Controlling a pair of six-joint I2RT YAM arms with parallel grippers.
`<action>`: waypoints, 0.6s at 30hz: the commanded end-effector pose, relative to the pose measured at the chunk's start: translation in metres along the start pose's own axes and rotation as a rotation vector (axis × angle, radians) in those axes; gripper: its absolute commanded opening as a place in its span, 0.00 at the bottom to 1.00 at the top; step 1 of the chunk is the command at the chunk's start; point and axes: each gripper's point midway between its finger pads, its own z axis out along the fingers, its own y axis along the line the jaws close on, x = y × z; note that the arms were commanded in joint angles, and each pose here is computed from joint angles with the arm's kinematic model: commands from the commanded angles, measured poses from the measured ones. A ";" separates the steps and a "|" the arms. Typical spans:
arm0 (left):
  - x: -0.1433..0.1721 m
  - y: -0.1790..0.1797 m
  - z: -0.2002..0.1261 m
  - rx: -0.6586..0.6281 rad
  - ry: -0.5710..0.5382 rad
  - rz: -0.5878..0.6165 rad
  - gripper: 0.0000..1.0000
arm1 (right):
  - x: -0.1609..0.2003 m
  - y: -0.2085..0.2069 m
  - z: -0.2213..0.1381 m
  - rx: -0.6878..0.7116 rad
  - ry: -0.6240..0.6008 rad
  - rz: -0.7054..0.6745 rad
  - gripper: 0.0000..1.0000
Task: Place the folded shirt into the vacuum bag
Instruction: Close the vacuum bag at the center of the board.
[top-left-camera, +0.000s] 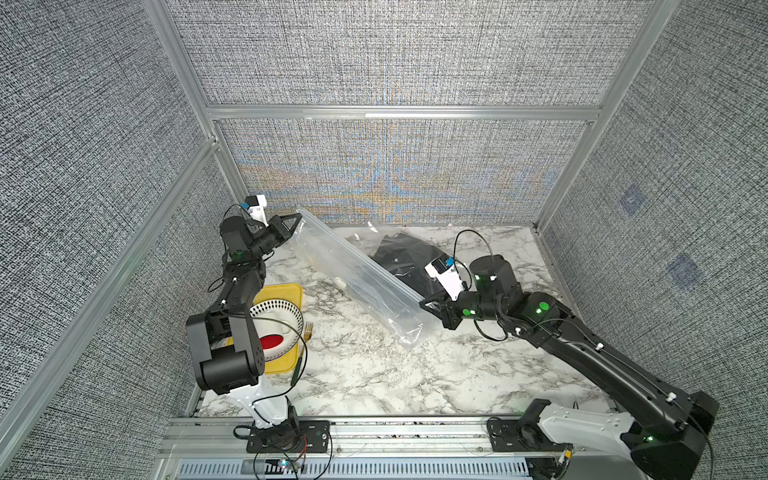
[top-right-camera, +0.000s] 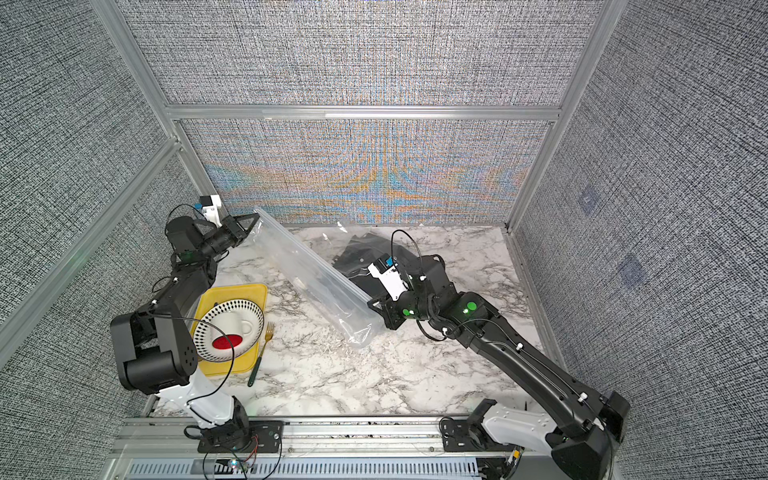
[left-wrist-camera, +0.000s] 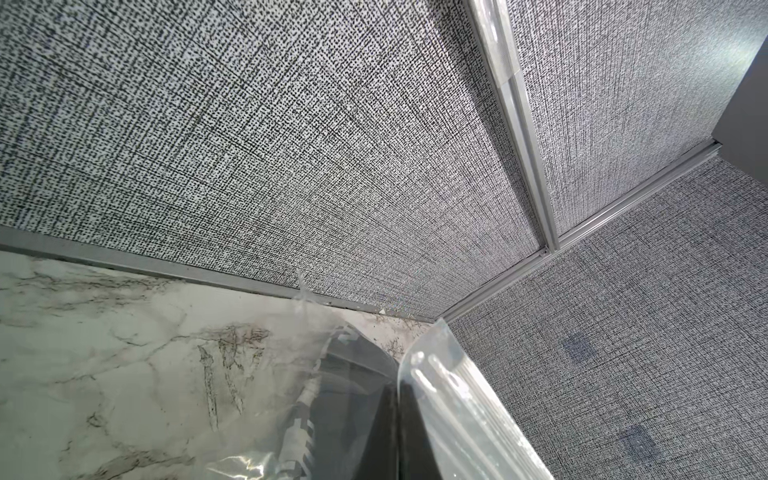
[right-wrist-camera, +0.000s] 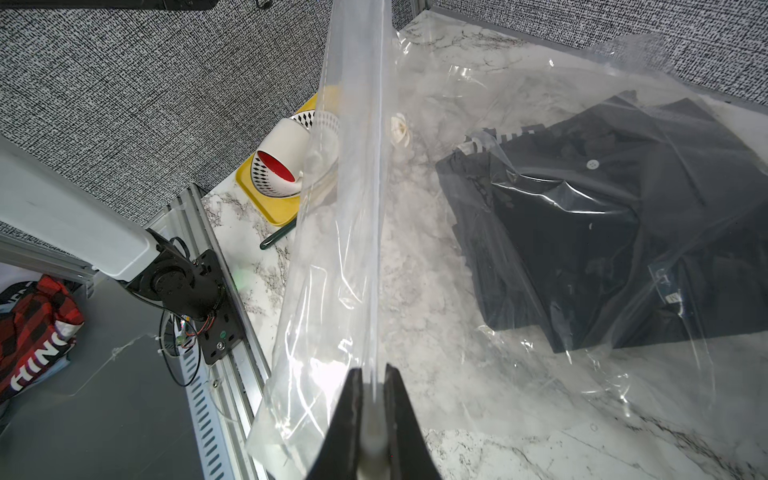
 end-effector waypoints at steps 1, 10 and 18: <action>-0.050 0.023 -0.011 -0.136 -0.230 0.045 0.00 | 0.049 0.001 -0.006 -0.004 0.189 0.063 0.00; -0.049 0.027 -0.009 -0.132 -0.226 0.041 0.00 | 0.052 0.003 -0.004 -0.018 0.197 0.060 0.00; -0.047 0.018 -0.004 -0.075 -0.192 0.054 0.00 | 0.041 0.008 0.004 -0.060 0.166 0.056 0.01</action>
